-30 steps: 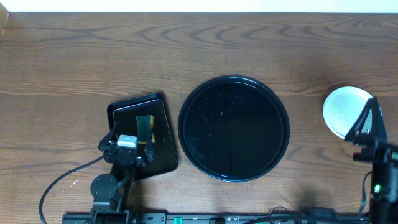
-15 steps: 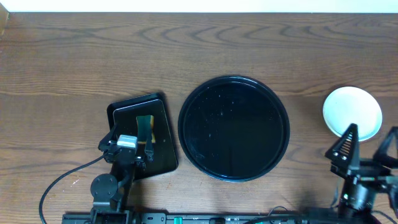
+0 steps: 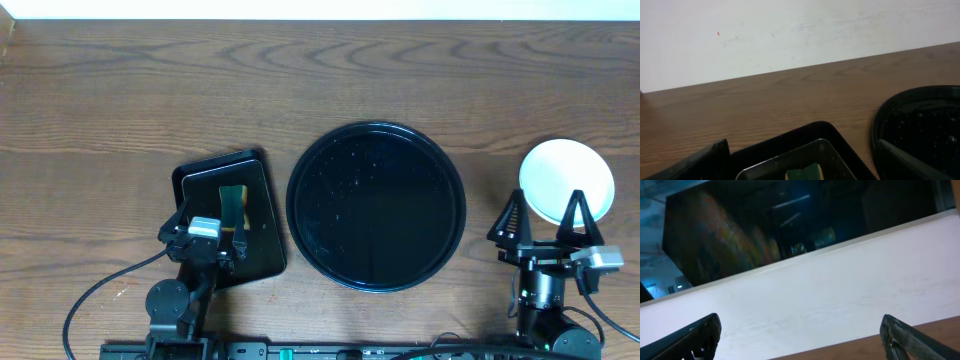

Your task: Clean dirty plates on tray and stack at the side

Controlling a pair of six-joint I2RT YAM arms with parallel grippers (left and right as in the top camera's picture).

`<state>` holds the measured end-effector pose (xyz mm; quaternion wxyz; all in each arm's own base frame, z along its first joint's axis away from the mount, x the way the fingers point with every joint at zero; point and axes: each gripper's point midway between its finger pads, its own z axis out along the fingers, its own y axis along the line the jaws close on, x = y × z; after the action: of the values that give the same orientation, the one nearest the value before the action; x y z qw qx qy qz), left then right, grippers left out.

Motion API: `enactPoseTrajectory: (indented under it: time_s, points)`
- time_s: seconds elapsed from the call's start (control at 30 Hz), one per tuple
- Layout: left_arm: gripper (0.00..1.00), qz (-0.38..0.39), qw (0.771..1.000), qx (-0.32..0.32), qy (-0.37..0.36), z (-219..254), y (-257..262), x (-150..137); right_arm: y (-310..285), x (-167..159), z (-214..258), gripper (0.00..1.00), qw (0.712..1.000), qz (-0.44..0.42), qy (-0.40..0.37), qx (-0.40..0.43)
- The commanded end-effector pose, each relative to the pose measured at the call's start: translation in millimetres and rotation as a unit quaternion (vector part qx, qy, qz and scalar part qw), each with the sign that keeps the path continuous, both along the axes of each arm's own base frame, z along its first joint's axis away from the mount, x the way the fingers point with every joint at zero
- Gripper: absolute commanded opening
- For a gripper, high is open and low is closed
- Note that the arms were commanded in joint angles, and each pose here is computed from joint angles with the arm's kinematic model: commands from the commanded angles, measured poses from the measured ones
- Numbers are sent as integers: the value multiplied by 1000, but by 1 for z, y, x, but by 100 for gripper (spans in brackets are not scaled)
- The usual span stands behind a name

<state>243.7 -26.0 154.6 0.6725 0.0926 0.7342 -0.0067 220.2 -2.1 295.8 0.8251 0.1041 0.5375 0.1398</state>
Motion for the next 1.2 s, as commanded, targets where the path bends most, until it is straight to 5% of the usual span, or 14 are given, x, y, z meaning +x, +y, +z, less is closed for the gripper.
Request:
enactPoseTrajectory:
  time_s: [0.0,0.3,0.83,1.17]
  points:
    - [91,-6,1000,5,22,-15,-2,-1,5,1,-5,99,1000,4,-6,-16]
    - [91,-6,1000,5,22,-15,-2,-1,4,2,-13,99,1000,-5,-19,-24]
    - [91,-6,1000,5,22,-15,-2,-1,5,26,-138,99,969,-3,239,-62]
    - [91,-6,1000,5,22,-15,-2,-1,15,26,-140,99,962,16,239,-129]
